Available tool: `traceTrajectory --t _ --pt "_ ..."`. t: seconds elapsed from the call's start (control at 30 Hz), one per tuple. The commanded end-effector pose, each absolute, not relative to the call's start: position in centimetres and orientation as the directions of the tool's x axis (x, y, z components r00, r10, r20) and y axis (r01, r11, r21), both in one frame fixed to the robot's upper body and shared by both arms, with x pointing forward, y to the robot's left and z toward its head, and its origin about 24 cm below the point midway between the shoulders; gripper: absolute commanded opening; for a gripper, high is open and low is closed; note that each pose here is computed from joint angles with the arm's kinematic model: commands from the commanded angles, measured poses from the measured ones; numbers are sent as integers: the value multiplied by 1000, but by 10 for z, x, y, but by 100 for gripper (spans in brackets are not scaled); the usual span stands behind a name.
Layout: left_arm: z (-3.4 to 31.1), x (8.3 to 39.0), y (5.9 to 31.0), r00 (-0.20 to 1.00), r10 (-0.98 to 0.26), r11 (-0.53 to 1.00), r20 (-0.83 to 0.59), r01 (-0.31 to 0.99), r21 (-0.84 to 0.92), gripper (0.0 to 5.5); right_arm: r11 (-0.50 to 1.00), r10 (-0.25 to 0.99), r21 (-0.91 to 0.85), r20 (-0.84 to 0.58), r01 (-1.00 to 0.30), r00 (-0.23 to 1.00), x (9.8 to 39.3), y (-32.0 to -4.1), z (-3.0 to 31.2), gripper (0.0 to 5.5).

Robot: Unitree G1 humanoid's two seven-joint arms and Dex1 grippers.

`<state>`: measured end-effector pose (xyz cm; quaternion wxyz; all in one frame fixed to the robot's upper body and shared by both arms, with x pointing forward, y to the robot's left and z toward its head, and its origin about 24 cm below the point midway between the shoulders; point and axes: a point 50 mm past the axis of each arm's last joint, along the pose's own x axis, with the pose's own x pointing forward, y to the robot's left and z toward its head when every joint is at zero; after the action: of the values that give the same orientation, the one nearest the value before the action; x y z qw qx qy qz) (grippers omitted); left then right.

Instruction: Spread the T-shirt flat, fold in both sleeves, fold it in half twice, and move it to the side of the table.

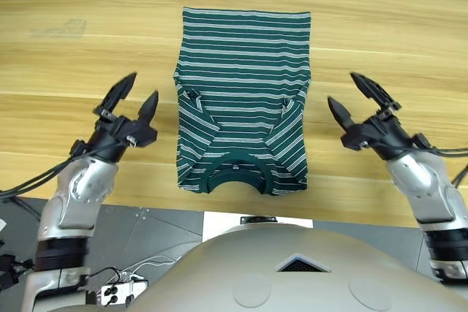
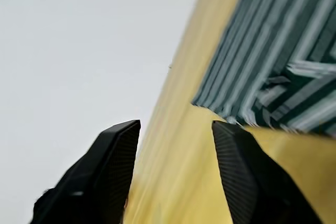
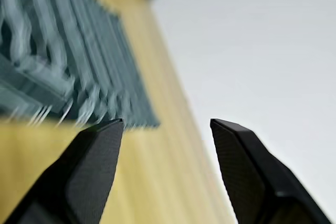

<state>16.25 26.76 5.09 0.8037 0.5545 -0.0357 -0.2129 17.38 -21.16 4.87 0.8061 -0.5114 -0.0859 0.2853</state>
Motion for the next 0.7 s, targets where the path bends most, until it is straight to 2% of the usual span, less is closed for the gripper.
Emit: traceTrajectory --t 0.03,0.17,0.33,0.57,0.7 --pt "19 138 263 752 -455 111 -477 579 807 256 173 562 -816 -378 -551 736 152 -234 20 304" --pt "8 118 261 572 -486 -48 -661 738 674 256 44 618 -718 -527 -695 583 127 -241 6 304" --pt "30 110 263 491 -492 -141 -718 770 623 256 -79 723 -628 -571 -774 389 109 -226 12 304" --pt "61 116 286 490 -403 -251 -773 753 609 256 -130 773 -621 -551 -773 313 108 -208 27 304" --pt "61 115 277 419 -455 -303 -786 757 579 256 -136 795 -630 -530 -765 295 113 -195 23 304"
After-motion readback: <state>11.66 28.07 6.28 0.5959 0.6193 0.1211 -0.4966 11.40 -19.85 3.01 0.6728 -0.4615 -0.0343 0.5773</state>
